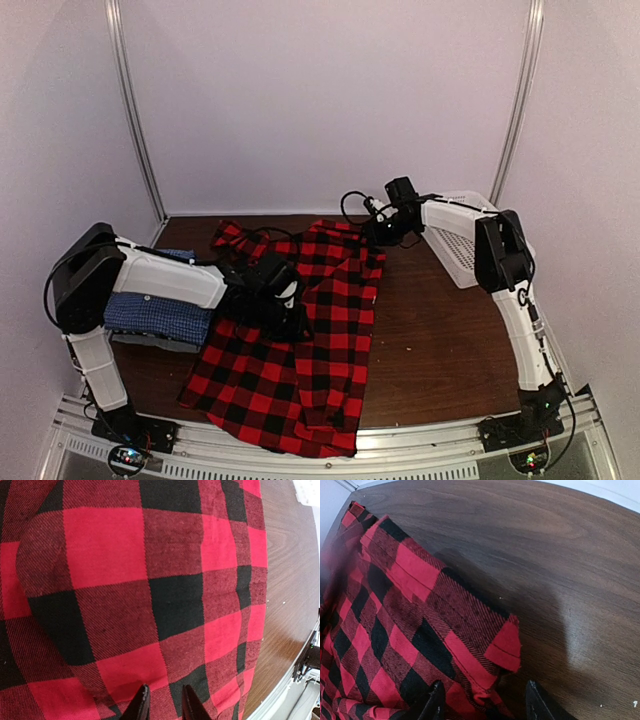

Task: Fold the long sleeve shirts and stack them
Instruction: Adjust the corner of the shirt at the center of the board.

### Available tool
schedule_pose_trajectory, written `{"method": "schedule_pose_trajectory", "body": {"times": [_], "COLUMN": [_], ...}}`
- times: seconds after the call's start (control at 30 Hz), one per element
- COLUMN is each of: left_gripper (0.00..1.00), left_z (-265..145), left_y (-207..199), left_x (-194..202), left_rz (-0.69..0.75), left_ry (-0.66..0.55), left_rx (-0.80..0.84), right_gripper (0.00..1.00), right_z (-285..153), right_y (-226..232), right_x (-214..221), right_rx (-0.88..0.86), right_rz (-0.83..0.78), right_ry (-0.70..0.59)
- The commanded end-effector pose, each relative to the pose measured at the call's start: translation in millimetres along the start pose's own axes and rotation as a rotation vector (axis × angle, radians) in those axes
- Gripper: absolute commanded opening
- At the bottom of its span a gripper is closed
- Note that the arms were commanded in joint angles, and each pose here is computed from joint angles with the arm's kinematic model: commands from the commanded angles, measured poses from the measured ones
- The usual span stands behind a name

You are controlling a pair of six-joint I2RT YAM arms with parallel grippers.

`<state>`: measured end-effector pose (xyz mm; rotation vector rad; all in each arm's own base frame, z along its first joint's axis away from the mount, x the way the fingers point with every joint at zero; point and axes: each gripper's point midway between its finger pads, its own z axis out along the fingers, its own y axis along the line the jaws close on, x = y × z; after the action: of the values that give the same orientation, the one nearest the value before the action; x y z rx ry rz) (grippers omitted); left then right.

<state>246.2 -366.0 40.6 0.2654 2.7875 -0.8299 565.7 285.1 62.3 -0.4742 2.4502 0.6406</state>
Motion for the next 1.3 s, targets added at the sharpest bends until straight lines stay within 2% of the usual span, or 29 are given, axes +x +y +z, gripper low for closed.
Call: {"method": "schedule_pose_trajectory", "body": {"times": [0.0, 0.3, 0.53, 0.6, 0.7, 0.73, 0.83, 0.9, 1.03, 1.17, 1.27], "left_gripper": [0.23, 0.23, 0.23, 0.23, 0.23, 0.23, 0.23, 0.23, 0.23, 0.23, 0.23], "left_z": [2, 2, 2, 3, 3, 3, 5, 5, 6, 7, 6], "left_y": [-13, -12, -11, -10, -11, -11, -10, -10, -10, -12, -13], "left_x": [-7, -5, -4, -3, -4, -4, -3, -3, -3, -4, -6], "left_rz": [0.020, 0.017, 0.014, 0.013, 0.013, 0.013, 0.011, 0.011, 0.010, 0.012, 0.014], "left_ry": [-0.017, -0.013, -0.012, -0.009, -0.009, -0.009, -0.008, -0.008, -0.008, -0.010, -0.019], "left_rx": [0.038, 0.036, 0.035, 0.032, 0.033, 0.032, 0.030, 0.029, 0.027, 0.031, 0.035], "right_gripper": [0.54, 0.44, 0.17, 0.12, 0.11, 0.12, 0.21, 0.36, 0.57, 0.58, 0.53], "right_z": [11, 19, 16, 13, 9, 8, 7, 6, -2, -22, -35], "right_y": [0, -4, -9, -15, -24, -28, -37, -41, -47, -44, -27], "right_x": [-2, -18, -37, -45, -52, -54, -55, -55, -56, -63, -62], "right_rx": [-0.026, -0.017, 0.024, 0.062, 0.123, 0.144, 0.196, 0.225, 0.282, 0.322, 0.302], "right_rz": [0.013, 0.008, 0.004, 0.005, 0.009, 0.012, 0.018, 0.018, 0.015, 0.016, 0.011], "right_ry": [-0.019, -0.097, -0.168, -0.192, -0.218, -0.224, -0.234, -0.232, -0.218, -0.212, -0.204]}}
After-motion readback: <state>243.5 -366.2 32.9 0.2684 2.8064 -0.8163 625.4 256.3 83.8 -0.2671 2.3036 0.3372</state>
